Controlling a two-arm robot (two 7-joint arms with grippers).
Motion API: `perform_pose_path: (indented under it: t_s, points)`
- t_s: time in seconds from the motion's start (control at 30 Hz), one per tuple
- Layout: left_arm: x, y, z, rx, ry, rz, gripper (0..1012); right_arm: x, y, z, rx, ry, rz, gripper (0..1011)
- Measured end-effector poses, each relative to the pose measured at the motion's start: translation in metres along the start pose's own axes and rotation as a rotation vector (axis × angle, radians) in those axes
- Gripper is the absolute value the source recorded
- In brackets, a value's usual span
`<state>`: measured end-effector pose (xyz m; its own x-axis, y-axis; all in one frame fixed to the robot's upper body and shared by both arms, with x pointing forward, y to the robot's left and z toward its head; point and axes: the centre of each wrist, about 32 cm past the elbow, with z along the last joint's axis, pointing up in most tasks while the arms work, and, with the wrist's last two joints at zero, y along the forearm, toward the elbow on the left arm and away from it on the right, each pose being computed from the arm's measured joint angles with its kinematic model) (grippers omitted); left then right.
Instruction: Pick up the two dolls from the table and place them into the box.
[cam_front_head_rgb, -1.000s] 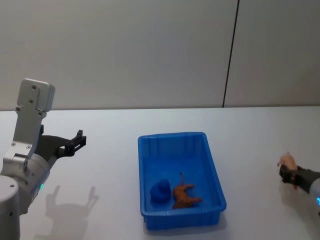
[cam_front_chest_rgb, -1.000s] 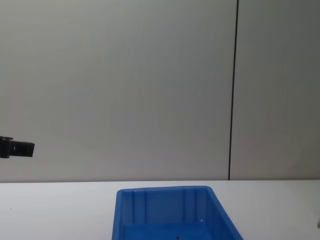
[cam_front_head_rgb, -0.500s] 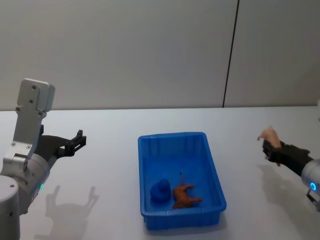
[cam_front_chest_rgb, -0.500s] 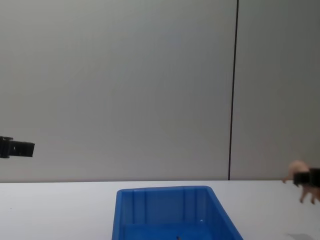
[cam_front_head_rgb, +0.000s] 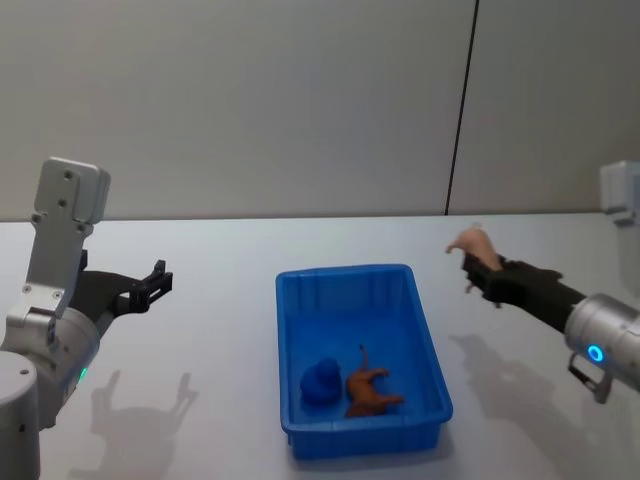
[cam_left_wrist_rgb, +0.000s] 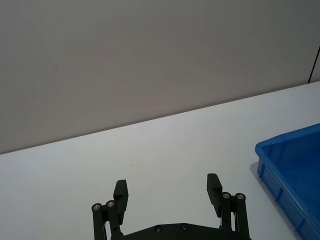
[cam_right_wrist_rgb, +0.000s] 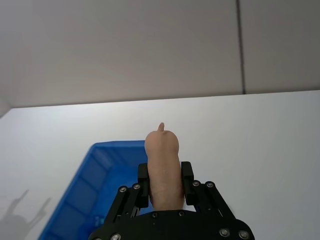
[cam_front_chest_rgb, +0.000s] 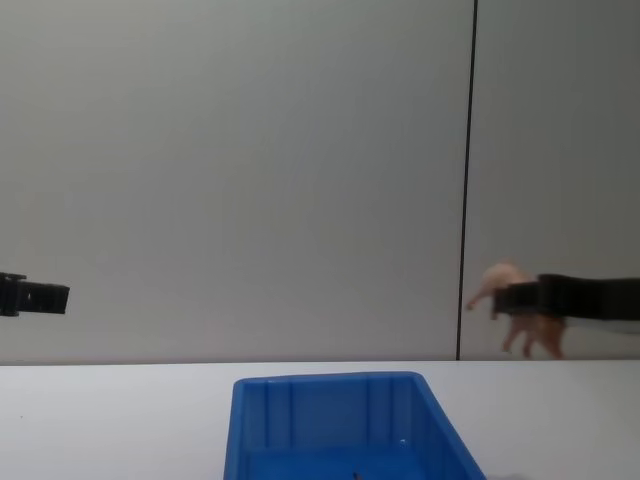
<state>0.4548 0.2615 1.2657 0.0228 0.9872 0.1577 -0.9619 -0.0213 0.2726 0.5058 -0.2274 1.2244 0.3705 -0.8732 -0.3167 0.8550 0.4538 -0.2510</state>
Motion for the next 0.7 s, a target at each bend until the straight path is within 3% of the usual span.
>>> perform_pose_path:
  t_s: [0.17, 0.37, 0.7]
  points:
    - [0.0, 0.0, 0.0, 0.0, 0.0, 0.0, 1001, -0.009, 0.004, 0.003, -0.024, 0.009, 0.071, 371]
    - [0.0, 0.0, 0.0, 0.0, 0.0, 0.0, 1001, -0.022, 0.013, 0.003, -0.1, 0.018, 0.145, 371]
    - [0.0, 0.0, 0.0, 0.0, 0.0, 0.0, 1001, -0.039, 0.028, -0.002, -0.215, -0.026, 0.17, 371]
